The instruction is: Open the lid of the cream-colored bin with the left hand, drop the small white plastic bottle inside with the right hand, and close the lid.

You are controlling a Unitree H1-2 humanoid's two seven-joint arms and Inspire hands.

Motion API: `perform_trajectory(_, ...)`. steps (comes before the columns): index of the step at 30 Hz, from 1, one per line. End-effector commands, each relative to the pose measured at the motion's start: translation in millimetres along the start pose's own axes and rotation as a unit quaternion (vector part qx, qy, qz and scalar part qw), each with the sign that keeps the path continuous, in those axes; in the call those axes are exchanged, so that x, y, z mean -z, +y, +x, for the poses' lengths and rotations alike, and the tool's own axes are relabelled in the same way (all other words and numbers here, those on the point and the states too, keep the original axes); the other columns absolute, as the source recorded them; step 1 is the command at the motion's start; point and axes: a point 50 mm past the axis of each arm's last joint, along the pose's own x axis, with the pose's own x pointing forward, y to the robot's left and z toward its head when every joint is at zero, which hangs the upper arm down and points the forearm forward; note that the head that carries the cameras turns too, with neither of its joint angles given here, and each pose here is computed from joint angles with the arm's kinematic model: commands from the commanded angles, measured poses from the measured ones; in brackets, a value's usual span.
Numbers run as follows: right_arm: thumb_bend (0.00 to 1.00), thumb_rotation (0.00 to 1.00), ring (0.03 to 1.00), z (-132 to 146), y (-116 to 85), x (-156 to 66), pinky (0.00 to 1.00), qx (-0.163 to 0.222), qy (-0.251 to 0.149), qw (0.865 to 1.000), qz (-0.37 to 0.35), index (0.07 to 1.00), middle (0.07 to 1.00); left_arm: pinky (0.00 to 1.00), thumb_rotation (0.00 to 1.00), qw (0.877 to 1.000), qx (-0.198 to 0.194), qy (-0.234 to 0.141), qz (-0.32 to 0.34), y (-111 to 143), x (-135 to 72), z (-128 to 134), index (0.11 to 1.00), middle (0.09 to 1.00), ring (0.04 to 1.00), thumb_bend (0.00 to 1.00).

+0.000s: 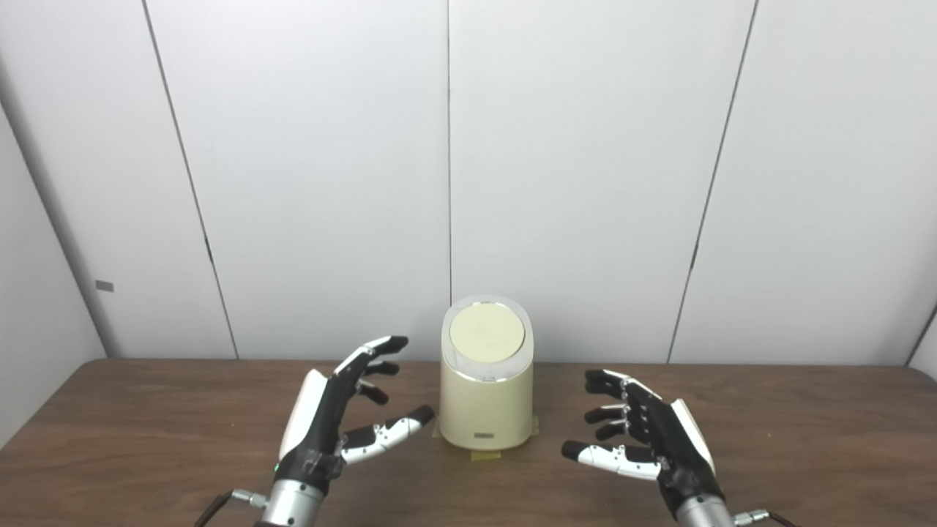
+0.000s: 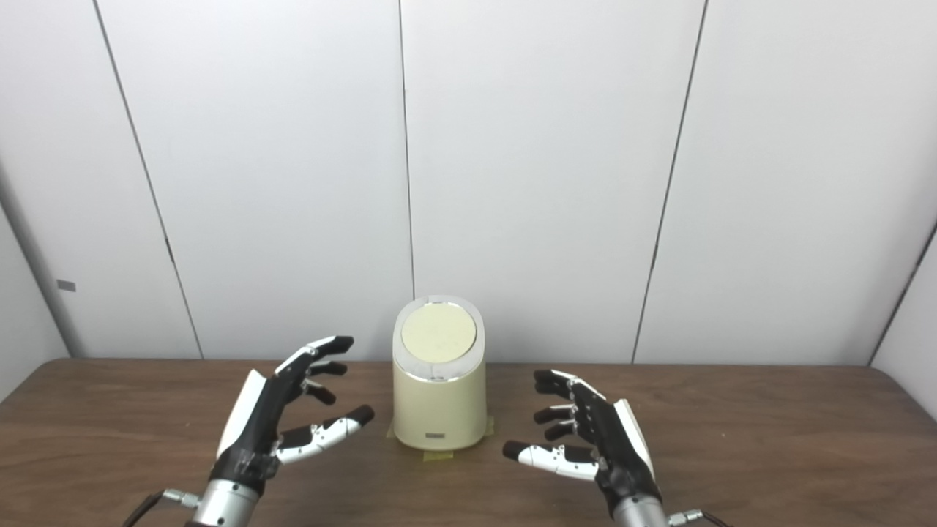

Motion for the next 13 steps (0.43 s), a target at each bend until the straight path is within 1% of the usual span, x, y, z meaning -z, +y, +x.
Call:
perform_trajectory(1,0.74,0.23,0.606,6,-4,-21,0.49,0.008,-0.056,0.998,0.008,0.754,0.770,0.54,0.20,0.999,-0.012,-0.028,-0.032,3,-18,6,0.801,0.772,0.695,0.66)
perform_trajectory(3,0.74,0.25,0.601,3,-5,-21,0.48,0.009,-0.065,0.998,0.009,0.758,0.767,0.55,0.19,0.999,-0.010,-0.015,-0.042,1,-14,-1,0.801,0.754,0.686,0.66)
perform_trajectory(6,0.74,0.25,0.598,-1,-5,-20,0.48,0.011,-0.074,0.997,0.022,0.760,0.764,0.58,0.21,0.999,-0.010,-0.002,-0.049,-1,-7,-11,0.801,0.744,0.684,0.65)
perform_trajectory(9,0.73,0.25,0.616,-5,-7,-19,0.49,0.014,-0.081,0.996,0.029,0.764,0.770,0.59,0.24,0.998,-0.004,0.001,-0.056,-1,-3,-15,0.785,0.750,0.695,0.65)
perform_trajectory(13,0.73,0.25,0.623,-9,-14,-18,0.52,0.017,-0.088,0.995,0.038,0.767,0.769,0.55,0.25,0.998,0.004,-0.006,-0.055,-1,-4,-17,0.758,0.739,0.669,0.62)
